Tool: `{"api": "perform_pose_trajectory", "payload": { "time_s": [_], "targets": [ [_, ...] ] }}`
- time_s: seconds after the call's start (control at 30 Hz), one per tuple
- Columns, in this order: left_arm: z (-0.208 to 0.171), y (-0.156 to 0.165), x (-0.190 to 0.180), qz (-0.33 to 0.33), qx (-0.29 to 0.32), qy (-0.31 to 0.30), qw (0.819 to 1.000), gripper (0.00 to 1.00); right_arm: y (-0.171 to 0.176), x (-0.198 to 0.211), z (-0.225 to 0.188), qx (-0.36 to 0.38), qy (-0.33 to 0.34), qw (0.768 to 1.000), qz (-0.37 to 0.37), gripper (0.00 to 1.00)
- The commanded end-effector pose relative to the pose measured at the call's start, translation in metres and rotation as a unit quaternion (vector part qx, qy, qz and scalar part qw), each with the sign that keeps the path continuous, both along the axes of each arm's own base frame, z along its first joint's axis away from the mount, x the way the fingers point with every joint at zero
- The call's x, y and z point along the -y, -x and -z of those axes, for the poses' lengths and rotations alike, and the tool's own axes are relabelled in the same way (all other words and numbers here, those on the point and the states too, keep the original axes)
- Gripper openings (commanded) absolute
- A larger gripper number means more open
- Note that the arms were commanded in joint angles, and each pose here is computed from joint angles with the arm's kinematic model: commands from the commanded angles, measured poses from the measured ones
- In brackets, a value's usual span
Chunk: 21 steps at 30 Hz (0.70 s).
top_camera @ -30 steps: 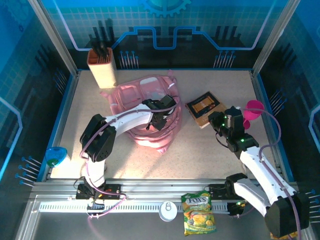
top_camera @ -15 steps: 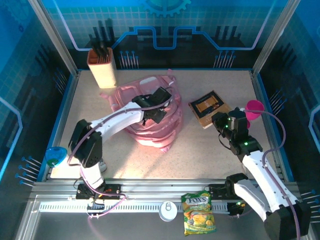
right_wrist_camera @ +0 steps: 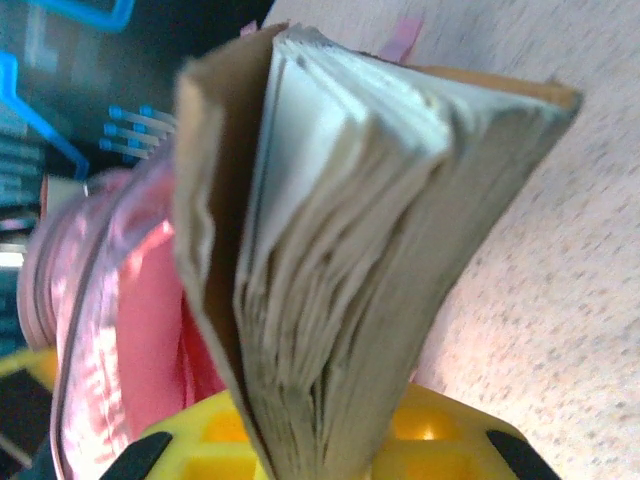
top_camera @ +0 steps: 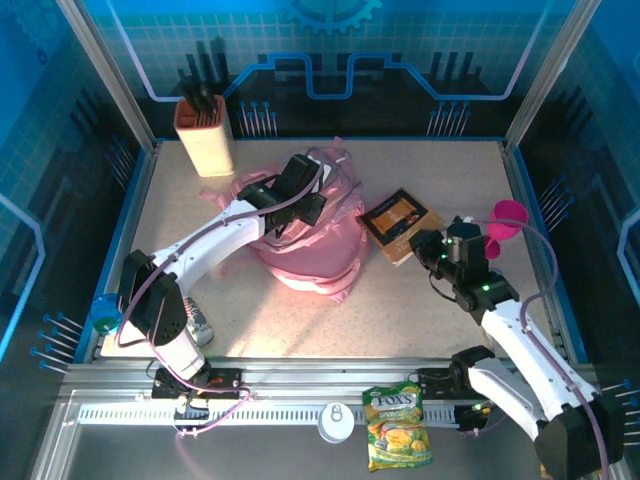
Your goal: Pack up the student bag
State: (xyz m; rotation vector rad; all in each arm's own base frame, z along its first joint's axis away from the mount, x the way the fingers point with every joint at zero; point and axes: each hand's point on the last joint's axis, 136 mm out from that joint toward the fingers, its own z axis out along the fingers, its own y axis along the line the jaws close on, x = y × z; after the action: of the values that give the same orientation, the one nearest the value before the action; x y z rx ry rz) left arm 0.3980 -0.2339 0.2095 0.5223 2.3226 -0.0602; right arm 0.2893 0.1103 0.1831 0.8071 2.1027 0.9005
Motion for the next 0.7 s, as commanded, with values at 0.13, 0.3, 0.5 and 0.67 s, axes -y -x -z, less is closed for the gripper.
{"api": "perform_pose_trajectory", "payload": {
  "time_s": [0.13,0.3,0.5,0.67],
  "targets": [
    [-0.069,-0.016,0.03,0.018,0.072,0.107,0.992,0.0,-0.016,-0.066,-0.031,0.069,-0.058,0.993,-0.077,0.13],
    [-0.076,-0.014,0.033,0.026,0.071,0.122,0.99,0.0,-0.033,-0.103,-0.037,0.081,-0.085,0.987,-0.109,0.13],
    [-0.093,-0.006,0.036,0.036,0.077,0.146,0.986,0.0,-0.06,-0.119,-0.024,0.074,-0.089,0.989,-0.087,0.13],
    [-0.103,-0.002,0.036,0.04,0.083,0.161,0.983,0.0,-0.082,-0.129,-0.009,0.063,-0.095,0.991,-0.065,0.13]
  ]
}}
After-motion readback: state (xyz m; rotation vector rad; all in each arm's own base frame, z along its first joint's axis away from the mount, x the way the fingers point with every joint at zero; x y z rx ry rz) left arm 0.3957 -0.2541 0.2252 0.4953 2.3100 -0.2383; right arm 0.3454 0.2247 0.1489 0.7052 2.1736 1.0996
